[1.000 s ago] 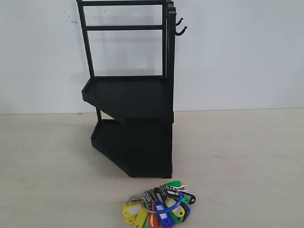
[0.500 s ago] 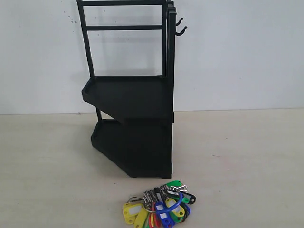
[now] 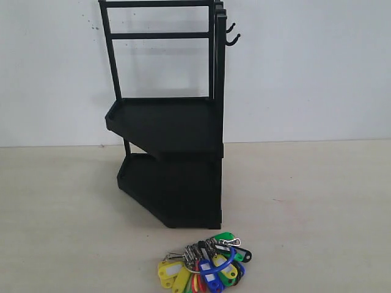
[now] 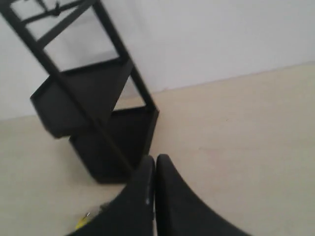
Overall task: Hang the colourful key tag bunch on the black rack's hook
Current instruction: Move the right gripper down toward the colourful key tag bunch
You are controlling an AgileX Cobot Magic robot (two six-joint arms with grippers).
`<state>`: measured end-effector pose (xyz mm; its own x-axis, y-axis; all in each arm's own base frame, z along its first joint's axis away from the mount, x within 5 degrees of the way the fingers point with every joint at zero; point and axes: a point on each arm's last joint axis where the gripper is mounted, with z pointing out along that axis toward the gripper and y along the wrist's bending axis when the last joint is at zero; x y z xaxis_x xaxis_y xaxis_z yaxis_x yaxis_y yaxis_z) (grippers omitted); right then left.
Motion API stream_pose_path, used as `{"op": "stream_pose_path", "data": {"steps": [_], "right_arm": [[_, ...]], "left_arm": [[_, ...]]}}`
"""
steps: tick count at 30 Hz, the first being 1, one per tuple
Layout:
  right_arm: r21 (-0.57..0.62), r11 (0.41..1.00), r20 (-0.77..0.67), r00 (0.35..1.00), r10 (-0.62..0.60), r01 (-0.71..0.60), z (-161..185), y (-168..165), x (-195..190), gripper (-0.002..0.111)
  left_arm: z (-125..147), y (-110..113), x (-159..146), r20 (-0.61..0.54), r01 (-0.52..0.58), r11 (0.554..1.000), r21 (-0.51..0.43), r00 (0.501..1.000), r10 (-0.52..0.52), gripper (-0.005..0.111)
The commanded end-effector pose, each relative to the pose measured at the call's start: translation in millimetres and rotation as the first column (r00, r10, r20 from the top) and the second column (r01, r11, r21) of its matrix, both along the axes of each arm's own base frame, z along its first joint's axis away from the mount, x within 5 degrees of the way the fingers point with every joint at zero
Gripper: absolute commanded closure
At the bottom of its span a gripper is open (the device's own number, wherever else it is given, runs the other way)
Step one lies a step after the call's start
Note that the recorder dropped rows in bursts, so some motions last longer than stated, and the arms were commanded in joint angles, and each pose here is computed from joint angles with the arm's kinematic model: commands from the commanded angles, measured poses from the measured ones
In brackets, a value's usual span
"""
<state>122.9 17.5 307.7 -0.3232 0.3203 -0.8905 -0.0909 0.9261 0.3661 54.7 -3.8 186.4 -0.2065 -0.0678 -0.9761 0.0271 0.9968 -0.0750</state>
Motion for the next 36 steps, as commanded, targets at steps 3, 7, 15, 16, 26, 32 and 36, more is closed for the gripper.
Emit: {"op": "stream_pose_path", "data": {"steps": [3, 7, 15, 16, 26, 32, 36], "right_arm": [[0.080, 0.974, -0.145, 0.964, 0.222, -0.212, -20, 30, 27, 0.108], [0.171, 0.951, -0.235, 0.927, 0.294, -0.258, -35, 52, 41, 0.108], [0.337, 0.928, -0.393, 0.872, 0.293, -0.159, -66, 84, 60, 0.108], [0.346, 0.929, -0.418, 0.864, 0.280, -0.134, -72, 86, 63, 0.108], [0.366, 0.922, -0.621, 0.771, 0.141, 0.126, -118, 91, 85, 0.108], [0.397, 0.904, -0.657, 0.736, 0.159, 0.158, -123, 100, 97, 0.106], [0.426, 0.895, -0.646, 0.736, 0.201, 0.130, -115, 112, 115, 0.089]], "left_arm": [[1, 0, 0, 0.011, 0.000, 1.000, 0.008, 1.000, 0.000, 0.102], [1, 0, 0, 0.011, 0.000, 1.000, 0.008, 1.000, 0.000, 0.102], [1, 0, 0, 0.011, 0.000, 1.000, 0.008, 1.000, 0.000, 0.102], [1, 0, 0, 0.011, 0.000, 1.000, 0.008, 1.000, 0.000, 0.102], [1, 0, 0, 0.011, 0.000, 1.000, 0.008, 1.000, 0.000, 0.102], [1, 0, 0, 0.011, 0.000, 1.000, 0.008, 1.000, 0.000, 0.102], [1, 0, 0, 0.011, 0.000, 1.000, 0.008, 1.000, 0.000, 0.102]]}}
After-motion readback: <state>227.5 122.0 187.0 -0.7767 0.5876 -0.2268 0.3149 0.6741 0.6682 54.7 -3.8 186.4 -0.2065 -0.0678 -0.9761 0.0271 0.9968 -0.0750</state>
